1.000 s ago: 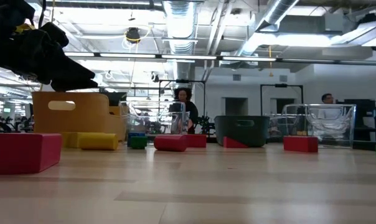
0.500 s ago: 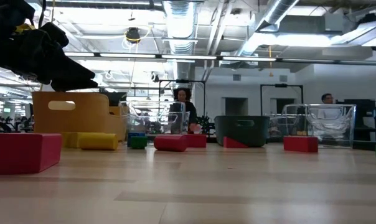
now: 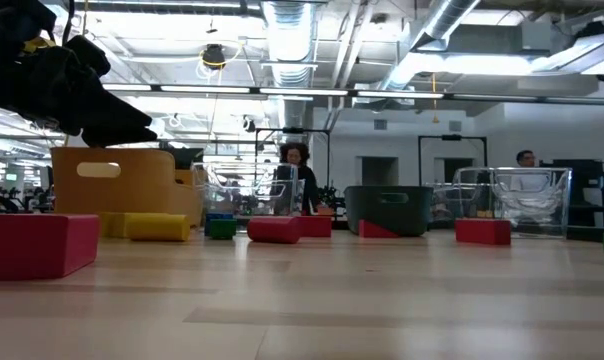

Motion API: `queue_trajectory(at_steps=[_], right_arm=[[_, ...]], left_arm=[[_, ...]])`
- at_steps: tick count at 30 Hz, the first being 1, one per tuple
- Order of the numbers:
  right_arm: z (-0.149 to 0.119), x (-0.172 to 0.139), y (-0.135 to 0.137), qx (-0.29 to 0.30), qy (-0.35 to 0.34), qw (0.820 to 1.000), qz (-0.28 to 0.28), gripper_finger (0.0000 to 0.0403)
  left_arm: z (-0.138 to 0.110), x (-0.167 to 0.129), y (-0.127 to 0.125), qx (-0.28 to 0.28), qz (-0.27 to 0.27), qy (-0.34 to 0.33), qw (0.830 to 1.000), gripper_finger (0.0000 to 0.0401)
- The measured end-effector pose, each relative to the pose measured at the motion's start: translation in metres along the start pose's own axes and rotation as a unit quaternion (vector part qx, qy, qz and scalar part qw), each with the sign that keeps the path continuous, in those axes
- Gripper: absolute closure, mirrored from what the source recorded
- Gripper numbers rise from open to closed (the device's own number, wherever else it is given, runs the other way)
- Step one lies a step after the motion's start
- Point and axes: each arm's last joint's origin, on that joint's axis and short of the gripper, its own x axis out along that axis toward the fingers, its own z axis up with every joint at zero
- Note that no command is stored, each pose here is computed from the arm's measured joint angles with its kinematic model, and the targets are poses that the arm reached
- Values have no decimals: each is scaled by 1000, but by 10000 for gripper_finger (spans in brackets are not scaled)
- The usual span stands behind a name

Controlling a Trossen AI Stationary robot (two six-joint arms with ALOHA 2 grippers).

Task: Sort blocks
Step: Put the green game piece into the blue bin

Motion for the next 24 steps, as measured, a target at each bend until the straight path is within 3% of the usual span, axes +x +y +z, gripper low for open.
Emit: queue_trajectory(at_steps=[7,15,24], right_arm=[[-2,6,-4,-73,-1,997,-19,180],[-2,23,-4,-89,-8,996,3,186],[-3,25,-6,-95,-1,995,-7,281]], left_arm=[[0,0,0,2,-1,0,1000,153],[0,0,0,2,-1,0,1000,153],[0,0,0,2,-1,0,1000,153]])
